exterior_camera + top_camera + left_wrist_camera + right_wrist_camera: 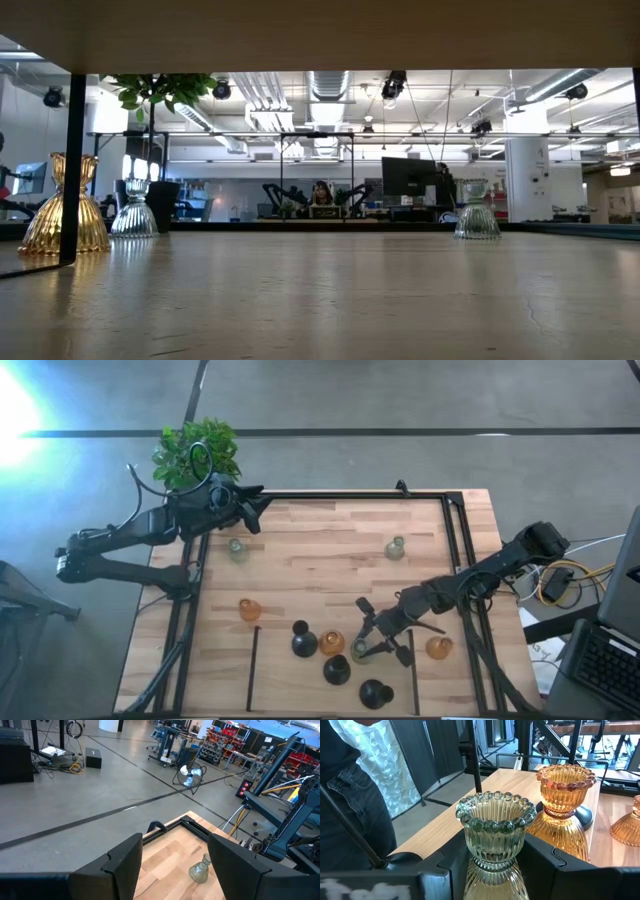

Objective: Pick & Place candle stick holders
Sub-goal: Put the bottom right transparent glass candle holder on the shelf

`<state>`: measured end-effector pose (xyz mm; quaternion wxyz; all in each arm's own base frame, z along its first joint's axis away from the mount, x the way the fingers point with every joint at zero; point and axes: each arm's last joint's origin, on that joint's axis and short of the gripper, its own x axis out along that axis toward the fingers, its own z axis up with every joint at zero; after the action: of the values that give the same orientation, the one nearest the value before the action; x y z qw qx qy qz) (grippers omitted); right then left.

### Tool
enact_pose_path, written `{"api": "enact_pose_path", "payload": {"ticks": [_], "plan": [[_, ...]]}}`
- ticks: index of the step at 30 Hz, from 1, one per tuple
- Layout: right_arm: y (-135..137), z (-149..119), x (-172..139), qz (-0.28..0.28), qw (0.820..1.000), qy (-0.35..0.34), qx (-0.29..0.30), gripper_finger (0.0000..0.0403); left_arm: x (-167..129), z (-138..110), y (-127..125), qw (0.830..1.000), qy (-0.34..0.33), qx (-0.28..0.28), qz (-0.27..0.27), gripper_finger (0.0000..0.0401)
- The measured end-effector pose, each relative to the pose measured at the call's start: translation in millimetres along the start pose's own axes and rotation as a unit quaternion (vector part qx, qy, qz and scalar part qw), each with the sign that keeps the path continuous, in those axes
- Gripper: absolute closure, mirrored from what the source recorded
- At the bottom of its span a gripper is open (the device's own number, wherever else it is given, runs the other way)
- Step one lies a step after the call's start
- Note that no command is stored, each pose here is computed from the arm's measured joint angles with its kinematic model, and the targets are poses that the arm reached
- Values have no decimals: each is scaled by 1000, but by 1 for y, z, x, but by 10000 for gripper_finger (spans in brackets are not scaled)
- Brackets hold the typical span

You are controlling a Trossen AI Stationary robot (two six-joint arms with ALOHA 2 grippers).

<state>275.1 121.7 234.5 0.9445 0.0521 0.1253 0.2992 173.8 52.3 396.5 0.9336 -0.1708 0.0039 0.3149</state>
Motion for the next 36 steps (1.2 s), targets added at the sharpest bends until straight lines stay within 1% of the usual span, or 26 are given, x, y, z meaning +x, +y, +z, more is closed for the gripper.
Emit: {"api": "enact_pose_path", "payload": {"ticks": [7,12,20,25,31,36], "plan": [[-4,-4,6,-2,1000,-6,14,227,0,0,0,1000,0,0,0,172],[-4,-4,6,-2,1000,-9,14,218,0,0,0,1000,0,0,0,172],[-3,-3,5,1,1000,-8,14,235,0,0,0,1000,0,0,0,172],[-3,-3,2,4,1000,6,29,247,0,0,0,1000,0,0,0,172],[-1,-2,2,20,999,8,41,261,0,0,0,1000,0,9,0,172],[0,-3,2,40,998,11,51,261,0,0,0,1000,0,11,0,172]]}}
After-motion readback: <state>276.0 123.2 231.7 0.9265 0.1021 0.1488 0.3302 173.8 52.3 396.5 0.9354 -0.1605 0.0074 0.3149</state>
